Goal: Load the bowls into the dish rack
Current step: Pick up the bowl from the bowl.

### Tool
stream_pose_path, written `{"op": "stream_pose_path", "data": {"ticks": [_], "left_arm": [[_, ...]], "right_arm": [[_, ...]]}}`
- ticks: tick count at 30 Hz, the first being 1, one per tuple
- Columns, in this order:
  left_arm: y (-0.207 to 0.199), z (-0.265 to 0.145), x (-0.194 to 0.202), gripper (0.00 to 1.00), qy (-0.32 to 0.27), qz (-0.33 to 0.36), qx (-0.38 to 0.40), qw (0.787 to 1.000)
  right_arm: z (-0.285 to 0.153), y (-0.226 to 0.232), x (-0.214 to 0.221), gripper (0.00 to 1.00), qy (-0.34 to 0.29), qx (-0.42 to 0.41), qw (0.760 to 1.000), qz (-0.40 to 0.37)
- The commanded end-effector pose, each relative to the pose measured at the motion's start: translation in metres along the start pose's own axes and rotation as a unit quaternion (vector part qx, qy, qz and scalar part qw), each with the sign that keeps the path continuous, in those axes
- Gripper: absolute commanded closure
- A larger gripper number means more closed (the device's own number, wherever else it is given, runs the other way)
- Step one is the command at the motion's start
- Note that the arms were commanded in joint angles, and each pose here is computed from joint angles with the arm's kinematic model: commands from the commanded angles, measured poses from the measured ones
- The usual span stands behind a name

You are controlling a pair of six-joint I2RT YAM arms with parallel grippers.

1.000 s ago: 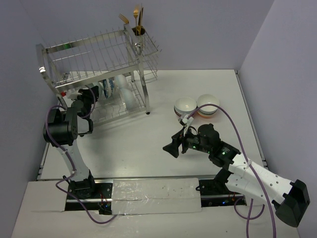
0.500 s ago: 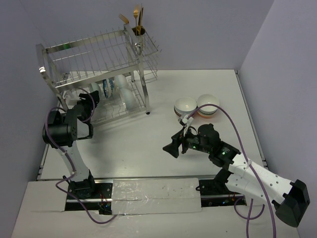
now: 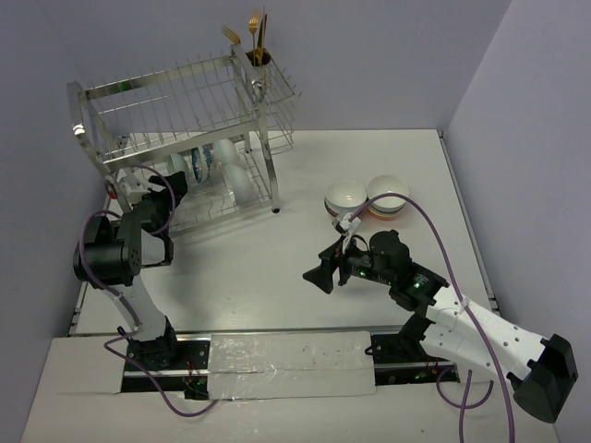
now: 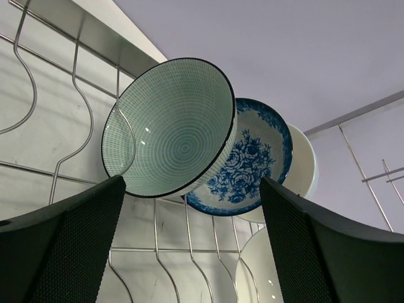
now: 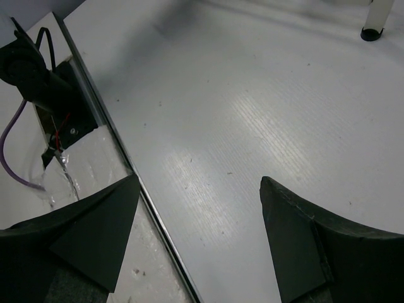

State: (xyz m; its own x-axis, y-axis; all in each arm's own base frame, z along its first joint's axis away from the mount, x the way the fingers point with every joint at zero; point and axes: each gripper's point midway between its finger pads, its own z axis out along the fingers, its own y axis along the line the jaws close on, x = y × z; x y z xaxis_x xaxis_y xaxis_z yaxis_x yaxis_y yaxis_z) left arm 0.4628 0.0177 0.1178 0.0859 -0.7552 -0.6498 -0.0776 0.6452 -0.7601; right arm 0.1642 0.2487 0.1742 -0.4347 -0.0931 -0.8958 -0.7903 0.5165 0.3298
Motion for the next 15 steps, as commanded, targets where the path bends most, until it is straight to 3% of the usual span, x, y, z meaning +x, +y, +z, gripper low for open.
{"op": "stream_pose_path", "data": {"ticks": [1, 4, 15], "left_arm": [[-0.099, -0.023, -0.09, 0.06, -0.171, 0.013, 0.174, 0.97], [-0.099, -0.026, -0.089, 0.01, -0.166, 0.019, 0.165, 0.972], [-0.094, -0.032, -0.078, 0.01, -0.11, 0.023, 0.099, 0.989]], "right_arm": [[-0.002, 0.011, -0.022, 0.16, -0.037, -0.022, 0.999, -0.02], [-0.002, 0.012, -0.022, 0.16, -0.039, -0.023, 0.999, -0.02], [-0.005, -0.003, -0.028, 0.15, -0.055, 0.024, 0.998, -0.01]]}}
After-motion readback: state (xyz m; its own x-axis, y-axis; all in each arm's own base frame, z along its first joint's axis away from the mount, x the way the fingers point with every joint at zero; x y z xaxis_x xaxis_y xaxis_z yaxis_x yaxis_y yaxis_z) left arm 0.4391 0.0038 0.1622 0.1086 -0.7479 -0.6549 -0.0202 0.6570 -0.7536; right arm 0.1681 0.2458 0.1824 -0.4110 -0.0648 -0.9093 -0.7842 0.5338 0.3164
